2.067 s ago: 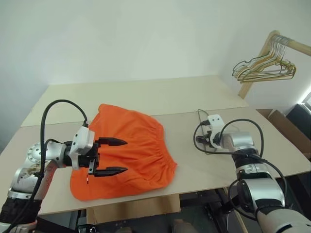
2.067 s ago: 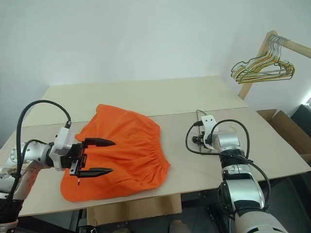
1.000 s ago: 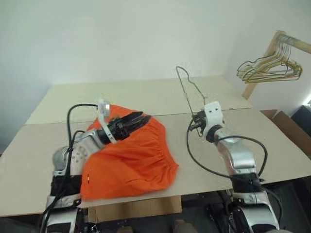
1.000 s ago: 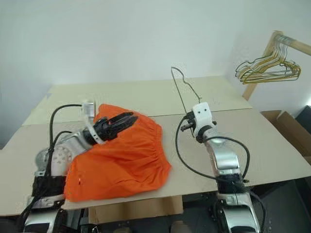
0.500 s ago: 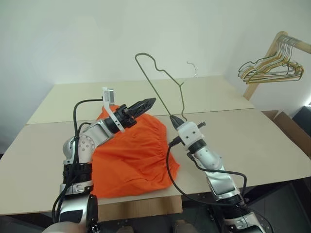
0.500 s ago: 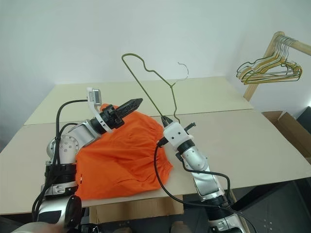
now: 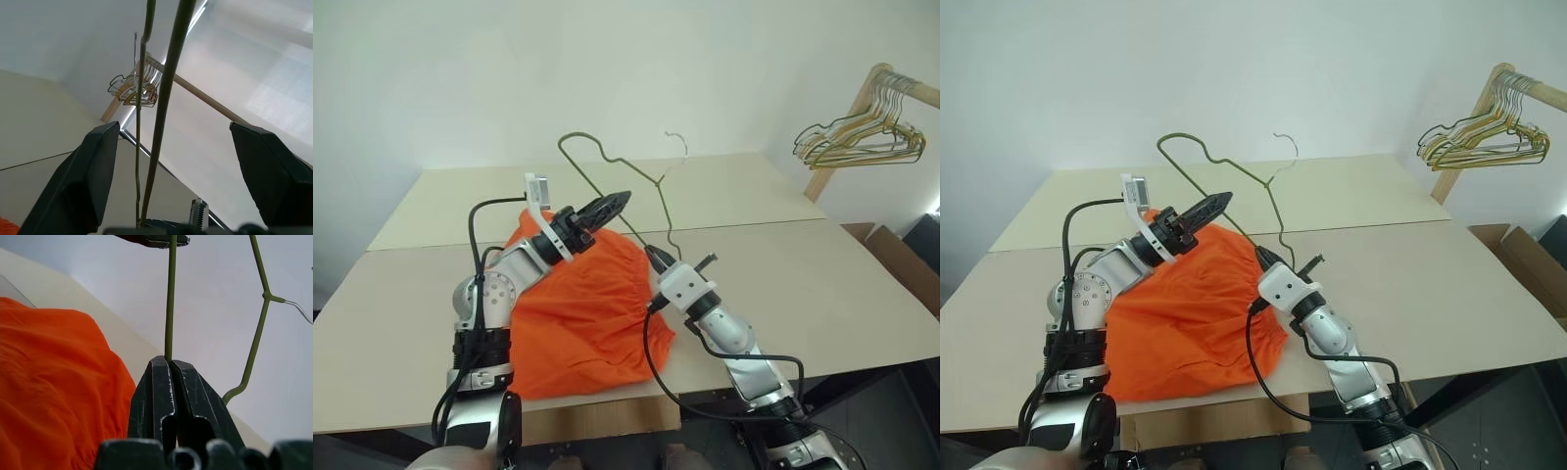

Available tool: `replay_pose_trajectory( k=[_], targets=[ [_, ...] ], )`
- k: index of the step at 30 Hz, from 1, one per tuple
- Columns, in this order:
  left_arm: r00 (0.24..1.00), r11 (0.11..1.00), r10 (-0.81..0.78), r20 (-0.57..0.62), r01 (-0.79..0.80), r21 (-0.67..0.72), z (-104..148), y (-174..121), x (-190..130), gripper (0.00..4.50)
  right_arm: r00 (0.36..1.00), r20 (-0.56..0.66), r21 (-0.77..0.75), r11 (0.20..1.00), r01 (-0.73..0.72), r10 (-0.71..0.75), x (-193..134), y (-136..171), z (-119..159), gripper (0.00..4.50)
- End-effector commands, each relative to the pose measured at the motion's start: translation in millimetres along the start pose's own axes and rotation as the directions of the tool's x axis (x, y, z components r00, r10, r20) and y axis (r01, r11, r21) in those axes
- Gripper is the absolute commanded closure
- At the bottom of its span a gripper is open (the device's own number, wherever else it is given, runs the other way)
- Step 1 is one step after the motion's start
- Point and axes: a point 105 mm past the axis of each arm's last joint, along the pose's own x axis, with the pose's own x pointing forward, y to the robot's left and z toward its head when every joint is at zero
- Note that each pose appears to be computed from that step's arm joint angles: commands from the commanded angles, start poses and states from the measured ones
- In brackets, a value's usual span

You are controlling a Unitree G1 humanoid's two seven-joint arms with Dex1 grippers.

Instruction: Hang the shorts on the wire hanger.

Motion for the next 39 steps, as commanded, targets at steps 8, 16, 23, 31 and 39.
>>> replay_pose_trajectory(
  k=[8,16,23,31,39],
  targets=[
    [0.997,0.998,0.064,0.042,-0.065,0.011,6,12,8,3.86,0.999,0.042,-0.075,0.996,0.038,-0.035,2,-5,8,4.50],
    [0.997,0.995,0.072,0.036,-0.074,0.073,6,13,9,4.50,1.000,-0.015,-0.142,0.990,0.003,-0.005,3,-4,0,3.95],
    [0.994,0.985,0.070,0.089,-0.083,0.152,19,15,6,4.50,1.000,0.010,-0.165,0.986,0.011,-0.009,1,-7,4,1.70],
    [0.998,0.948,-0.057,0.027,0.046,0.316,47,-2,-9,4.50,0.959,0.030,0.425,0.865,-0.266,0.280,-22,-48,22,0.01],
    [0.928,0.877,-0.354,-0.116,0.373,0.302,70,-42,-43,4.50,0.719,0.158,0.754,0.387,-0.530,0.676,-50,-73,25,0.01]
  ],
)
